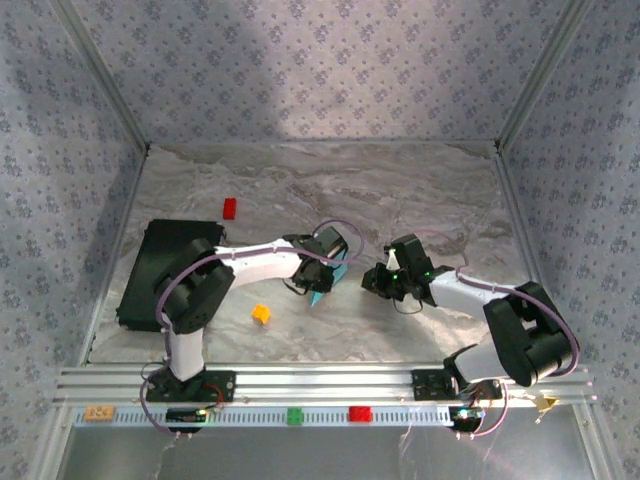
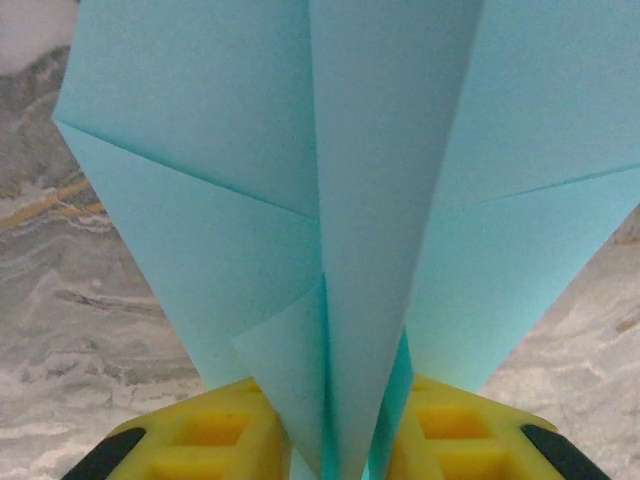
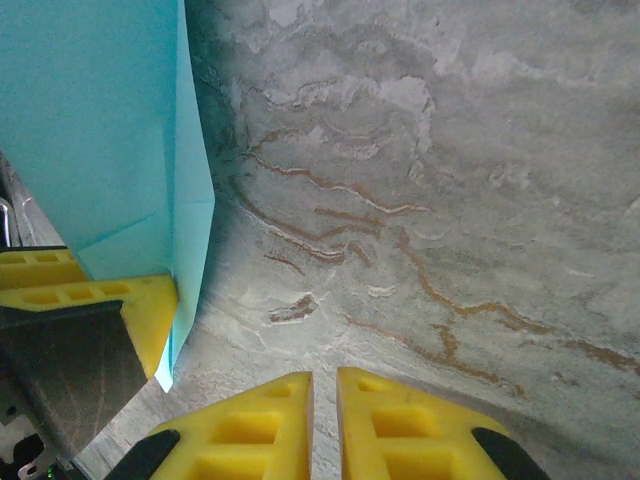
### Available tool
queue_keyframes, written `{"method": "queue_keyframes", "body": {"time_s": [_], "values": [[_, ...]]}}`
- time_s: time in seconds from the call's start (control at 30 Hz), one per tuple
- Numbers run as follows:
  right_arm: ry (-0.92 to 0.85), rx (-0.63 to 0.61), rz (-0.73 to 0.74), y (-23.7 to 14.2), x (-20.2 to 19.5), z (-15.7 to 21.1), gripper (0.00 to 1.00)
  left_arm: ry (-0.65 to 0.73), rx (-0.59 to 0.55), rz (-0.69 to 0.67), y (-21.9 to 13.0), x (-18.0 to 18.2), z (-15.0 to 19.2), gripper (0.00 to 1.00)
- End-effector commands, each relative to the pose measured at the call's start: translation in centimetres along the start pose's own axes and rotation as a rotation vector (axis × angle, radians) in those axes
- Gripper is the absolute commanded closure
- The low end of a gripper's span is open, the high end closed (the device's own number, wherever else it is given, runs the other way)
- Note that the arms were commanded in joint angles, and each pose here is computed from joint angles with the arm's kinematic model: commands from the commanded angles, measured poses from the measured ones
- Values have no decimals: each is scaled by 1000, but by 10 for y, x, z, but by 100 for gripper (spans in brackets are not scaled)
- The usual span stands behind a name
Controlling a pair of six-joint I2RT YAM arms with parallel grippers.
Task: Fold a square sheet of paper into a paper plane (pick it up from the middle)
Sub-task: Turn over a paper plane at the center of the table.
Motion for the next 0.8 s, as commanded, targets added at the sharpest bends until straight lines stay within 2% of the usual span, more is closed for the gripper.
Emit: {"method": "queue_keyframes", "body": {"time_s": [0.0, 0.43, 0.77], "values": [[6, -20, 5, -5, 1, -3, 85, -45, 63, -71, 9, 5, 7, 73], [14, -40, -13, -14, -3, -6, 84, -250, 66, -81, 14, -3, -7, 71], [24, -45, -18, -17, -10, -7, 84, -264, 30, -109, 5, -6, -11, 65]]}}
Point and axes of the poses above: each hand's point on the last joint's axis, 136 mm out from that joint toward the fingers, its own y axis out along the fingers, its own x axis along the line the jaws close on, z = x × y, the point moved 6 cm from there along -y, back along the fingers, and after that the axes turned 15 degrees about y, right-handed, at the moved point
